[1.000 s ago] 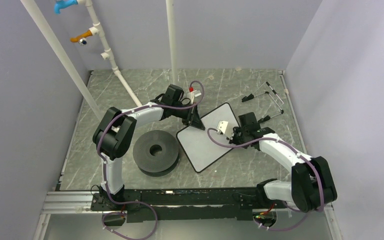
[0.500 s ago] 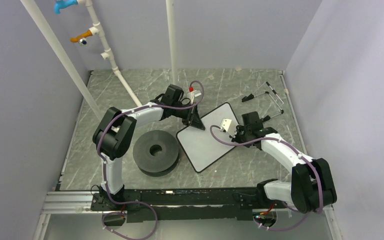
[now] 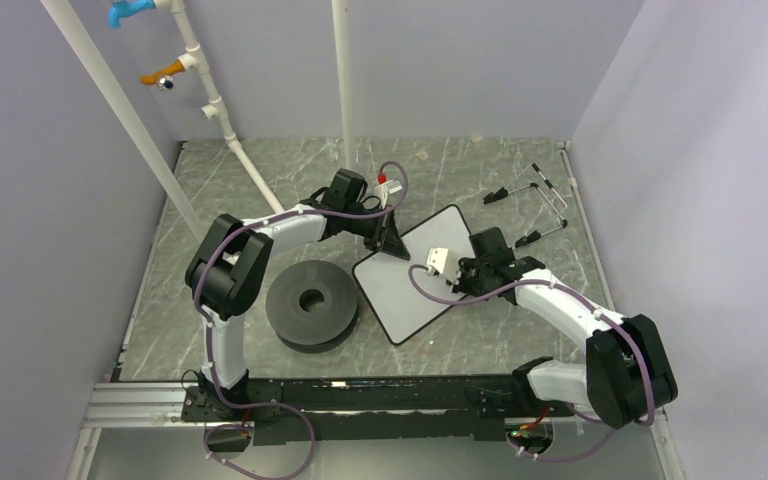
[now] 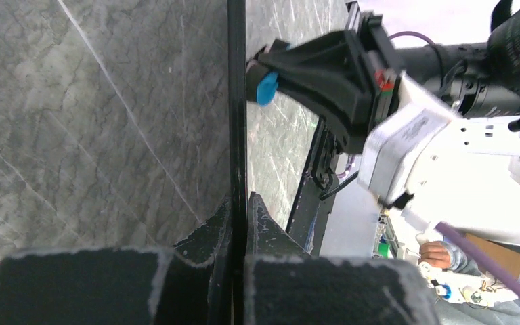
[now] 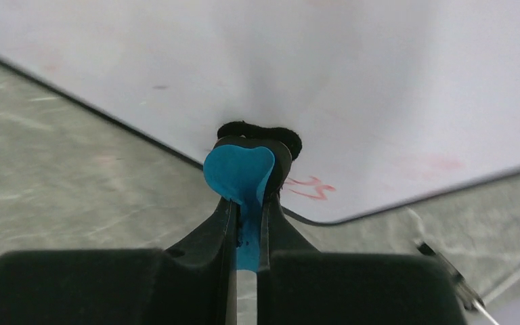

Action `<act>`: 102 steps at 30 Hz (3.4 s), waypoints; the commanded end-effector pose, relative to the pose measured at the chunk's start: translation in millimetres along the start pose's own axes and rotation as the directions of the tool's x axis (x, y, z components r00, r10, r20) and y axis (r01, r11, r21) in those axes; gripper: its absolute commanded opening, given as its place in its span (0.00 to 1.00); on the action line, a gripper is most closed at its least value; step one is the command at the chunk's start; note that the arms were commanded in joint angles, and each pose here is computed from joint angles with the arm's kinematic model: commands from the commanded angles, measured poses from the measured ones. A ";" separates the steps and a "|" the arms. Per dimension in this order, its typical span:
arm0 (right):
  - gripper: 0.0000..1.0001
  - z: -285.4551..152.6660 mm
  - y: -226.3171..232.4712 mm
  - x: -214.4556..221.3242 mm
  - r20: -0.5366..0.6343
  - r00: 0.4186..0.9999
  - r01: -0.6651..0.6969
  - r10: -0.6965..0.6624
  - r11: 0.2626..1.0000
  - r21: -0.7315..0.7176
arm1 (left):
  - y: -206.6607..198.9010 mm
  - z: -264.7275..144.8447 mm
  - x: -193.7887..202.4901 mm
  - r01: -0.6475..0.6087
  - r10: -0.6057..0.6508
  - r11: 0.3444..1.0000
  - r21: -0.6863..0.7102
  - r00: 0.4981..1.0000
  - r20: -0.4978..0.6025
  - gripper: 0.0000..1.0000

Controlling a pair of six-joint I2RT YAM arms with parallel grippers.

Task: Erase the whiteboard
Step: Erase the whiteboard at the center of the board.

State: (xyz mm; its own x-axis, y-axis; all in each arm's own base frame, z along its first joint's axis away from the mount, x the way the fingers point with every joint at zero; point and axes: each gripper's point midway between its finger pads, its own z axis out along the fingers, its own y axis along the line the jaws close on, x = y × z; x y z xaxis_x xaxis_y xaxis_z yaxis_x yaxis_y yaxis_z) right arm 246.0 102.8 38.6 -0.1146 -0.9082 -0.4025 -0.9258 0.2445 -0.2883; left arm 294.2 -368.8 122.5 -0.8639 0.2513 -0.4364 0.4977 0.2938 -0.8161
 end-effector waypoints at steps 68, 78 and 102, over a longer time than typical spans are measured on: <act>0.00 -17.0 -84.7 25.9 -0.010 0.936 -0.325 0.351 0.879 0.348 | -49.6 -16.6 -15.8 -0.138 0.132 0.981 0.137 0.990 0.051 0.00; 0.00 -5.8 -43.1 24.7 -0.006 0.949 -0.313 0.315 0.944 0.107 | -51.4 -17.9 -17.2 -0.139 0.132 0.982 0.129 0.989 0.061 0.00; 0.00 4.4 -22.7 5.8 -0.013 0.979 -0.203 0.204 0.978 0.054 | -49.4 -18.3 -14.5 -0.127 0.121 0.988 0.092 0.990 0.069 0.00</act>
State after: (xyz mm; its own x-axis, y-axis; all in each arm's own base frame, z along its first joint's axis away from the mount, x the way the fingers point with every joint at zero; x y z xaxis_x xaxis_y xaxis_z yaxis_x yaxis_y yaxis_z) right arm 276.1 55.2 33.9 -0.4379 -0.8130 -0.3836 -0.7875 0.5528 -0.2725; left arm 294.8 -361.1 126.6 -0.8671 0.2118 -0.4509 0.4975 0.3192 -0.8066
